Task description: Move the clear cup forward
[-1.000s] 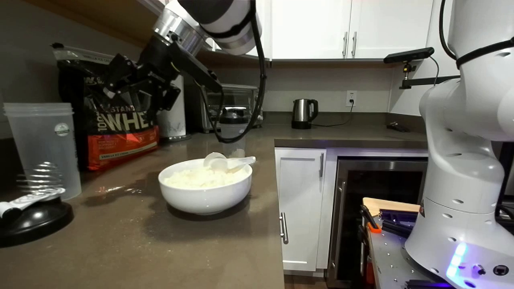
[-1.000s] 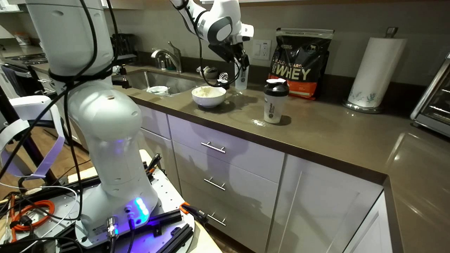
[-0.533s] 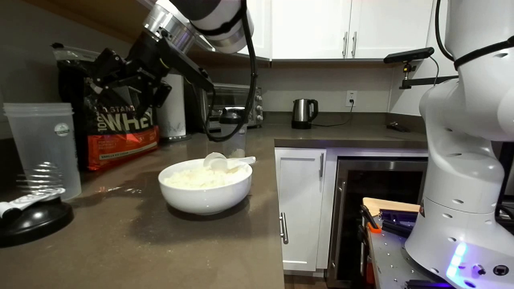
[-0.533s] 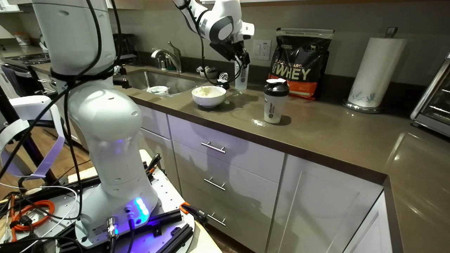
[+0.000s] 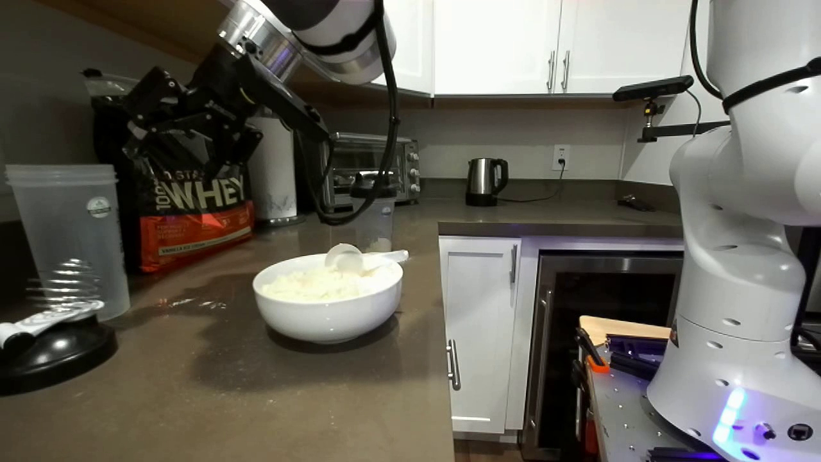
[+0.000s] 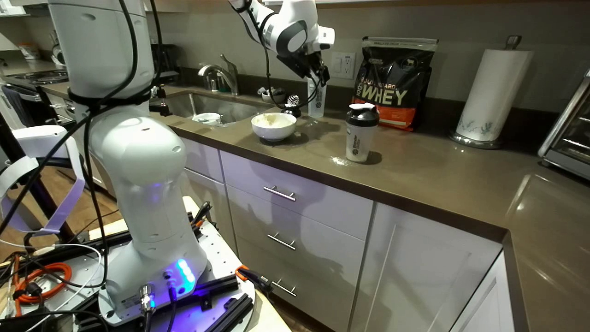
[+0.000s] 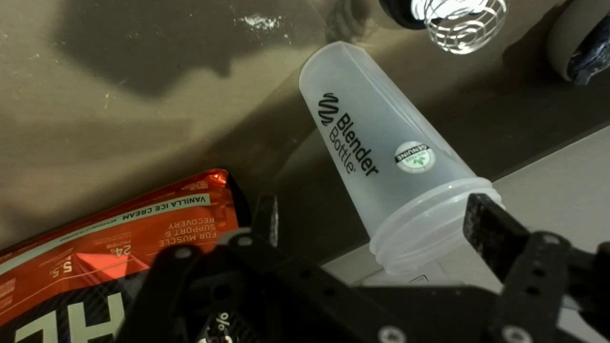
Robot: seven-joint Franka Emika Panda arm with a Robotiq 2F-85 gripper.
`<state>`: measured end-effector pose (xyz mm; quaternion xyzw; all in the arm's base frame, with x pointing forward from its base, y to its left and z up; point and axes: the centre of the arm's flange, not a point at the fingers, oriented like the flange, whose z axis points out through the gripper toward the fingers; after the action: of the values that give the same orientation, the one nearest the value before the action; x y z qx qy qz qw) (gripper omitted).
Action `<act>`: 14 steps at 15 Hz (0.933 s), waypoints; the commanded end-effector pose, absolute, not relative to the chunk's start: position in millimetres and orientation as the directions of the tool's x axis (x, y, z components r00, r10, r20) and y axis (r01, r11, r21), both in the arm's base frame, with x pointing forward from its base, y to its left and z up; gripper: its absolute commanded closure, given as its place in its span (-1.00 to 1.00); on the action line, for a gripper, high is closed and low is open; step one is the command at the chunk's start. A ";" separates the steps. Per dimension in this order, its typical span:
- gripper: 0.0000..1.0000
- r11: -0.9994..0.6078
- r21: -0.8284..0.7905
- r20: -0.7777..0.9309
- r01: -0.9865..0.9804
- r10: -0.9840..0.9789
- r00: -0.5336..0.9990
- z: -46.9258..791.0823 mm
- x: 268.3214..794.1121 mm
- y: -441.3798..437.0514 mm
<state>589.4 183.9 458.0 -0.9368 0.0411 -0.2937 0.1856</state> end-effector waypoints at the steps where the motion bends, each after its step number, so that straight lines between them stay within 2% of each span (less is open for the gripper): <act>1: -1.00 -0.916 -0.402 0.553 0.022 -0.223 0.803 457.3 599.3 190.2; 14: -1.00 -0.915 -0.402 0.576 0.031 -0.227 0.785 467.1 622.3 199.5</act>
<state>608.7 194.1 462.1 -0.9277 0.0435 -0.3150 0.1954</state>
